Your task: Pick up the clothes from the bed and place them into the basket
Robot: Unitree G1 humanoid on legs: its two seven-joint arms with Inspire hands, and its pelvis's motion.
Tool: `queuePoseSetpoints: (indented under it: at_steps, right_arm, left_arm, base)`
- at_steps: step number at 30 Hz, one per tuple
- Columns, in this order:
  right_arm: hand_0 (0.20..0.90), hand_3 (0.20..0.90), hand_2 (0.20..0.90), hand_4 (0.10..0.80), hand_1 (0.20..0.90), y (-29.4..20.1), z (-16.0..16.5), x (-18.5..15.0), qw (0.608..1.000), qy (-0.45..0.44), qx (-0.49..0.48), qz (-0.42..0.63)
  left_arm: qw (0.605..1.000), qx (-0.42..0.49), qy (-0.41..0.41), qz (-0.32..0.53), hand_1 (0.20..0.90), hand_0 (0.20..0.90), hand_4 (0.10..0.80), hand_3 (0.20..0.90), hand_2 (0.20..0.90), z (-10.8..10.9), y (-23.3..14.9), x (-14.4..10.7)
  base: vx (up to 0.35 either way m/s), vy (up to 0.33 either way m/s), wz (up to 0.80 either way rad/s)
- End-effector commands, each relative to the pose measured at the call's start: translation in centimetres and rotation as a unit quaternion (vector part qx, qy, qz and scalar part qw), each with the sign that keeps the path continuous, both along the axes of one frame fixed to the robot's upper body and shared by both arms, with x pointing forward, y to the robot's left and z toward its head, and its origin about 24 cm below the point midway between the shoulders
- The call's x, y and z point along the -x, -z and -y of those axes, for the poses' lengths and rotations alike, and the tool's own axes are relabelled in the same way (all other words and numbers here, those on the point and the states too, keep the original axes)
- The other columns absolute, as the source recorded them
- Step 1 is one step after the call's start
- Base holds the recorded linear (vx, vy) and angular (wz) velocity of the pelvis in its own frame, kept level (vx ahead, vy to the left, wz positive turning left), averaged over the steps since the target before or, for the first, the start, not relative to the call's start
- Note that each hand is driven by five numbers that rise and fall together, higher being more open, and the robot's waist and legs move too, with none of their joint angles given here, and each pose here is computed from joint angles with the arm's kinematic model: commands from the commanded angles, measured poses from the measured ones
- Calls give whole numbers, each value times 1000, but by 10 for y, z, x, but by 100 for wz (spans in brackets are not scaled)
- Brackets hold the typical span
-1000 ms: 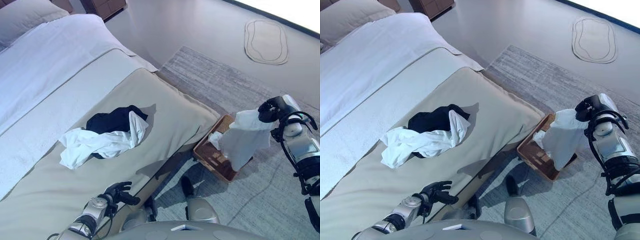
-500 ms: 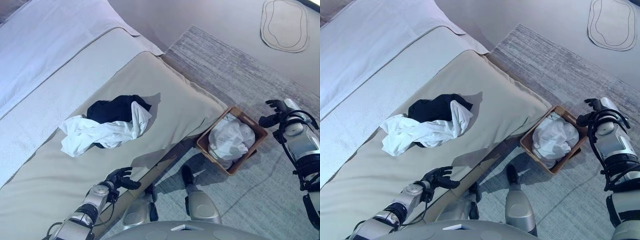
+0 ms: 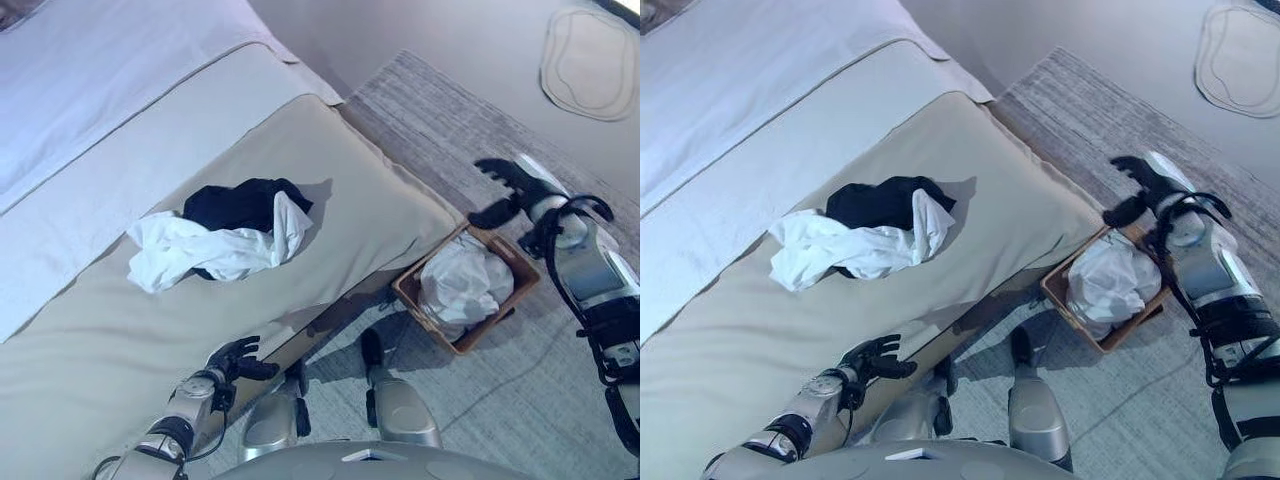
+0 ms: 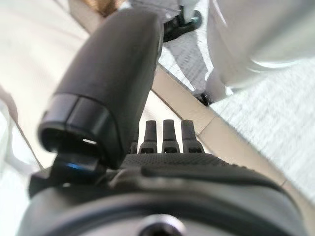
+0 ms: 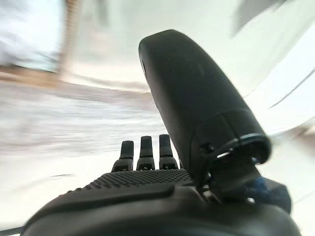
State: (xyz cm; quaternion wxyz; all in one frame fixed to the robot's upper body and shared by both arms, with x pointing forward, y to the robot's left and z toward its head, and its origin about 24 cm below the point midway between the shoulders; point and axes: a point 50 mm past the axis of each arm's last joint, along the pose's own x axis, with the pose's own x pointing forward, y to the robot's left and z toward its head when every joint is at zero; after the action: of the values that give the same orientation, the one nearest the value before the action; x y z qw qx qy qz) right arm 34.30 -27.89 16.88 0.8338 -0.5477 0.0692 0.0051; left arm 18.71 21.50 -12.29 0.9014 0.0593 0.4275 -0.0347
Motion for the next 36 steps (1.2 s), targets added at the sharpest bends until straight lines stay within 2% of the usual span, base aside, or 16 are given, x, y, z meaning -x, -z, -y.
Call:
queuePoseSetpoints:
  at_steps: [1,4,12,20,25,31,36]
  right_arm:
    - [900,900,900,800,900,-56,-34,-20,993,-56,44,97]
    - [900,900,900,800,900,-66,-46,-28,991,-61,45,111]
    - [900,900,900,800,900,-77,-89,-49,984,-75,81,142]
    - [900,900,900,800,900,-112,-104,-62,965,-14,31,261]
    - [900,900,900,800,900,-119,-87,-69,967,60,21,247]
    - [900,900,900,800,900,-96,-22,-69,969,217,27,117]
    - [900,900,900,800,900,-87,-1,-63,969,244,10,48]
  left_arm:
    - [1000,-28,-12,8,900,900,800,900,900,-23,-4,4]
    - [999,-27,-15,9,900,900,800,900,900,-25,-5,4]
    - [998,-44,-44,0,900,900,800,900,900,-48,-7,10]
    - [998,-38,-51,26,900,900,800,900,900,-49,-15,0]
    - [998,-26,-45,31,900,900,800,900,900,-47,-14,0]
    - [998,-20,-54,34,900,900,800,900,900,-56,-12,11]
    - [997,-24,-66,37,900,900,800,900,900,-67,-15,14]
  base:
    - [15,173,68]
    - [29,108,63]
    - [108,73,59]
    - [72,42,41]
    - [27,73,23]
    - [32,37,14]
    - [23,3,1]
